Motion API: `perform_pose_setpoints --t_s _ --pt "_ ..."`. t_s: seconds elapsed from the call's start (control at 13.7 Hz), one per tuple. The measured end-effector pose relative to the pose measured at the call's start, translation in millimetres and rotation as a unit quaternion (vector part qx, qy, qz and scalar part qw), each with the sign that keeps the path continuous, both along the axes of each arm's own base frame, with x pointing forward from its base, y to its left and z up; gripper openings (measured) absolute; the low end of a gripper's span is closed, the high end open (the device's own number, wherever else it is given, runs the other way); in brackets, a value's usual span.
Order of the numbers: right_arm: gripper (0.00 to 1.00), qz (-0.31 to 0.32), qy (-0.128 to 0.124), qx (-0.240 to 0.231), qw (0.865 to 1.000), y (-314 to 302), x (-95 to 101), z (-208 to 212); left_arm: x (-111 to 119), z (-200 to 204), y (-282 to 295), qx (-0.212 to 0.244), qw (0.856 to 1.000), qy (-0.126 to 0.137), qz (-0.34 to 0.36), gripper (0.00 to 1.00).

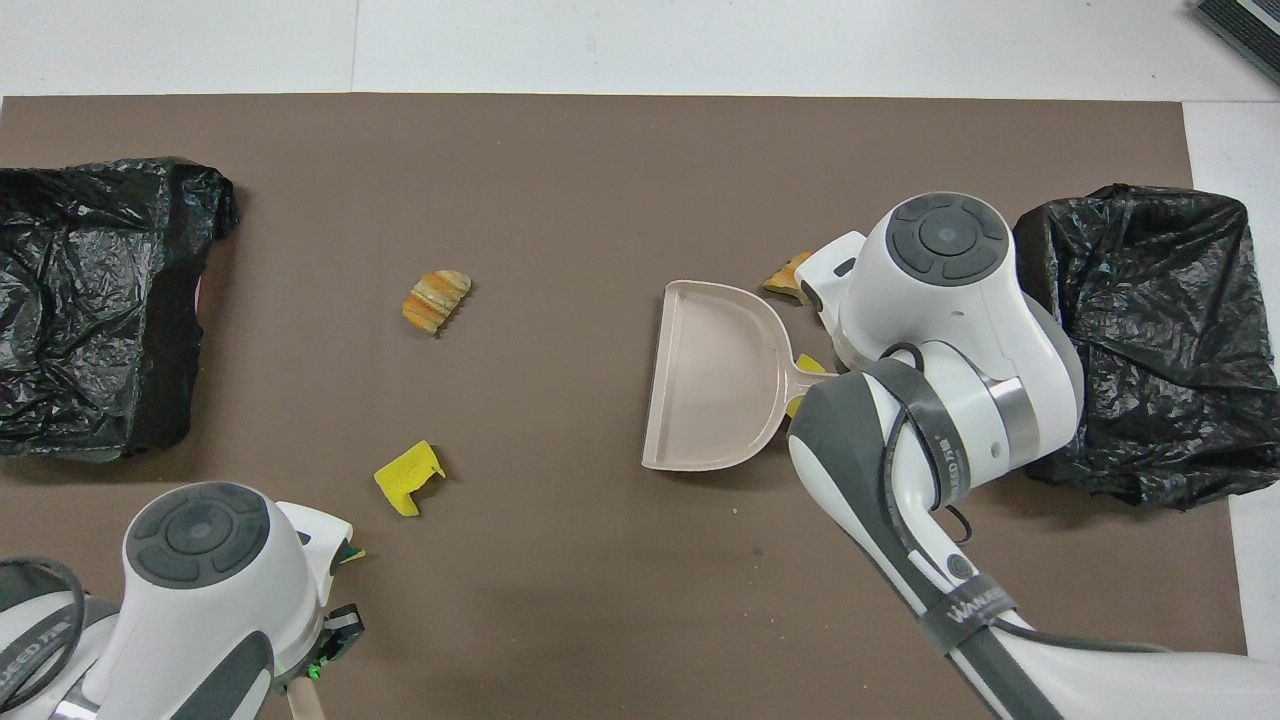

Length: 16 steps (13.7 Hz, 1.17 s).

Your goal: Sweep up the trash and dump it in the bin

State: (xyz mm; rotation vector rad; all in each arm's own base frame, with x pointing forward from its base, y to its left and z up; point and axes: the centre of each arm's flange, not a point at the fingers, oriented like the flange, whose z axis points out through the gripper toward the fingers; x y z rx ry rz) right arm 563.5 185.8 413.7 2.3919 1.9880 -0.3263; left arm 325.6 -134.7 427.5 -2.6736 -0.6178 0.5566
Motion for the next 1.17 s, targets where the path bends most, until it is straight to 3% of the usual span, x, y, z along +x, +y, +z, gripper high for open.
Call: perform_pose_setpoints --t_s 0.15,0.51,0.81,1.17 --pt "0.31 0.021 0.002 0.001 1.000 -0.8 -0.9 -4.4 4.5 -11.2 16.9 -0.001 1.000 -0.002 0.024 0.26" --pt "0.31 0.083 -0.027 0.010 0.996 13.6 -7.7 -33.0 -2.4 -64.9 13.3 -0.011 0.999 -0.024 0.021 0.26" --pt "0.31 0.091 -0.030 0.011 0.995 21.6 -11.0 -33.0 5.7 -71.8 0.5 -0.038 0.998 -0.051 0.019 0.26" --pt "0.31 0.091 -0.030 0.011 0.995 22.0 -11.0 -32.9 17.5 -63.6 -47.0 -0.088 0.989 -0.089 -0.072 0.26"
